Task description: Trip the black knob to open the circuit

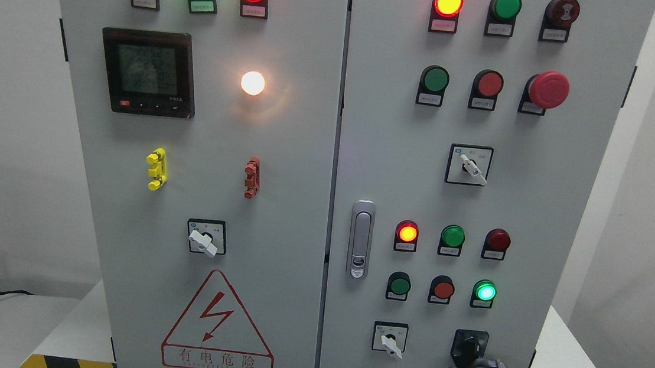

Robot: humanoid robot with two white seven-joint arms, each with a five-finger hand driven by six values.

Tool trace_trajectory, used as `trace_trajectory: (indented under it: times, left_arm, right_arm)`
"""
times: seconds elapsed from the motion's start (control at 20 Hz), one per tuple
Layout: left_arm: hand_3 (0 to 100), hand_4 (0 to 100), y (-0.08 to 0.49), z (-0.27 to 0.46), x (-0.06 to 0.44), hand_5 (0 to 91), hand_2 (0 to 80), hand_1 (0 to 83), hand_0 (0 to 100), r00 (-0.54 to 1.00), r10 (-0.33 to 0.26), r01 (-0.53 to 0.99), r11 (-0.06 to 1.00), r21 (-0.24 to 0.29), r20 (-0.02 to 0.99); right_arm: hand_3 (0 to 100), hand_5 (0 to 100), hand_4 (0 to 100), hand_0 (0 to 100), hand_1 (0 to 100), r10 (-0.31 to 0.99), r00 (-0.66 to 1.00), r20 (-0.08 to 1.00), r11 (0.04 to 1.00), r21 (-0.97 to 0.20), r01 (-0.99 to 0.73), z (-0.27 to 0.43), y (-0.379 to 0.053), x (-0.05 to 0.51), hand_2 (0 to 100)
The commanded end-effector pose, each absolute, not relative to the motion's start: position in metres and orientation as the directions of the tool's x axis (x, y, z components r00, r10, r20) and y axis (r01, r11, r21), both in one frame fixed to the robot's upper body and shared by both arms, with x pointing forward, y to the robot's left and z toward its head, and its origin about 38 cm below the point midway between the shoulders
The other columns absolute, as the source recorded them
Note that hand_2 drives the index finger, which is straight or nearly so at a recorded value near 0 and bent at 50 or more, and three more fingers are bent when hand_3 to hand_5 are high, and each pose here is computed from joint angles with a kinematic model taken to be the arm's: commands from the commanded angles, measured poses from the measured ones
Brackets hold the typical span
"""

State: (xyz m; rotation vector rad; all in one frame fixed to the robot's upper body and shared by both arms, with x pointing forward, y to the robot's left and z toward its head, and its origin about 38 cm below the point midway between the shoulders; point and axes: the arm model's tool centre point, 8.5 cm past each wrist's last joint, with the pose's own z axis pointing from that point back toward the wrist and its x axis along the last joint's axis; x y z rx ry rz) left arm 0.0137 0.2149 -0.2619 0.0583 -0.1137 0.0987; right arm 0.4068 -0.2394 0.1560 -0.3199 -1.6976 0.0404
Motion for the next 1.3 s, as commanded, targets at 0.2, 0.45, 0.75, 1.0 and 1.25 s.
trace_trajectory:
  times: [0.2, 0.45, 0.75, 1.0, 1.25]
  left_arm:
    - [0, 0, 0.2156, -0.2619, 0.0138, 0.0, 0.0, 38.9, 12, 0.988, 0.099, -0.106, 0.993, 0.054, 0.117]
    - [0, 0, 0.2146, -0.2619, 0.0137, 0.0, 0.0, 38.9, 12, 0.988, 0.100, -0.106, 0.993, 0.053, 0.117]
    - [0, 0, 0.2156, -0.2619, 0.0138, 0.0, 0.0, 38.9, 12, 0.988, 0.099, -0.106, 0.993, 0.054, 0.117]
    - [0, 0, 0.2146, -0.2619, 0.0137, 0.0, 0.0, 38.9, 12, 0.988, 0.100, -0.106, 0.993, 0.053, 0.117]
    - [0, 0, 0.2156, -0.2619, 0.0138, 0.0, 0.0, 38.9, 12, 0.988, 0.099, -0.106, 0.993, 0.054, 0.117]
  right_arm:
    - [99, 100, 100, 38, 74, 0.233, -0.122, 0.965, 0.957, -0.205, 0.203, 0.1590, -0.2448, 0.4077, 48]
    - [99, 100, 100, 37, 73, 0.233, -0.125, 0.964, 0.957, -0.205, 0.204, 0.1601, -0.2447, 0.4079, 48]
    - [99, 100, 100, 38, 73, 0.233, -0.127, 0.964, 0.958, -0.205, 0.202, 0.1603, -0.2441, 0.4079, 48]
    - [99, 100, 100, 38, 73, 0.231, -0.127, 0.964, 0.959, -0.204, 0.199, 0.1602, -0.2434, 0.4080, 48]
    - [99, 100, 100, 38, 73, 0.232, -0.130, 0.964, 0.960, -0.205, 0.193, 0.1607, -0.2412, 0.4080, 48]
